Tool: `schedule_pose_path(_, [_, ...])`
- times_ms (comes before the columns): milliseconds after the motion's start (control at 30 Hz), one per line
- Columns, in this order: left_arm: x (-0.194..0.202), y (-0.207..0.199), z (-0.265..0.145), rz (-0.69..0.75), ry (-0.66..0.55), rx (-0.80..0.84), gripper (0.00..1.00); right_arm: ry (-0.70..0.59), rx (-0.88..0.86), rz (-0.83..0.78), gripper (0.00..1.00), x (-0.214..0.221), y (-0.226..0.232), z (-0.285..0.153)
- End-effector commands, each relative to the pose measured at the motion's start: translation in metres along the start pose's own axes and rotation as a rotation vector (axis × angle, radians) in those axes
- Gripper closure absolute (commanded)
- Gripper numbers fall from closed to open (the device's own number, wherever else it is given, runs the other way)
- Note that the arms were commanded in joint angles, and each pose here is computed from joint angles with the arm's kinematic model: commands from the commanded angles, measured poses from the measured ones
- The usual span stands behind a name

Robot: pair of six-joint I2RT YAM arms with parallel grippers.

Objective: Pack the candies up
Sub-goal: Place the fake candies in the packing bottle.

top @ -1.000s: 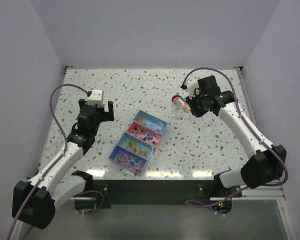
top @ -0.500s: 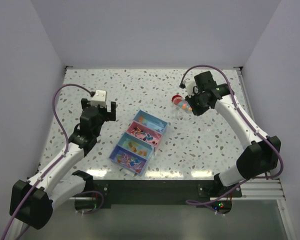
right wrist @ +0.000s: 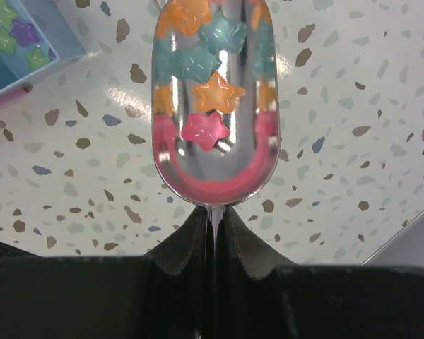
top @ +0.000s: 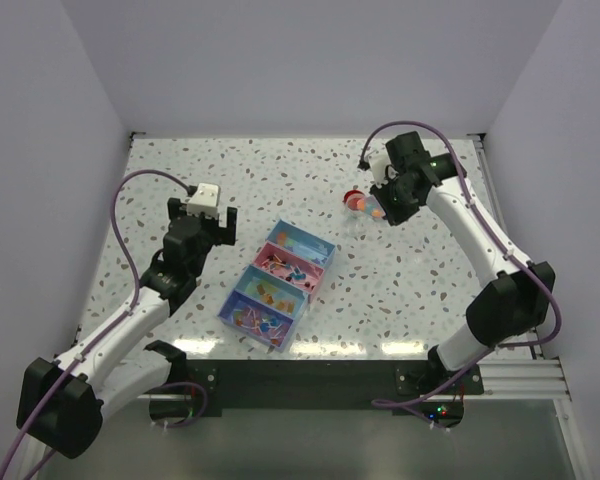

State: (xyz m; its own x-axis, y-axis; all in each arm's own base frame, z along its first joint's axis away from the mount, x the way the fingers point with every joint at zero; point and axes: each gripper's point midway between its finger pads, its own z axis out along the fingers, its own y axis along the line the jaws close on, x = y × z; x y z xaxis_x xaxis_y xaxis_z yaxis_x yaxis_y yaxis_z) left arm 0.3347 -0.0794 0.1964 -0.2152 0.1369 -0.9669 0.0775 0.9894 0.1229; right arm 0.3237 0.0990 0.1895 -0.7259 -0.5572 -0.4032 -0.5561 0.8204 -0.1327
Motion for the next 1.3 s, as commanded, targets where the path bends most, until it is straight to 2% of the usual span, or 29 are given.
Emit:
schedule_pose_path(0, [-0.015,0.002,-0.001,0.005,-0.066,-0.016,0.0,-0.001,0.019,0.006,1.0,-0.005,-0.004,-0.013])
schedule_pose_path(800, [-0.014,-0.004,-0.003,0.029,-0.069,-0.005,0.0,0.079,0.109,-0.084,1.0,-0.011,-0.004,-0.016])
schedule_pose_path(1267, [-0.015,-0.01,-0.004,0.045,-0.074,0.003,0.0,0.125,0.209,-0.203,1.0,-0.012,-0.003,-0.017])
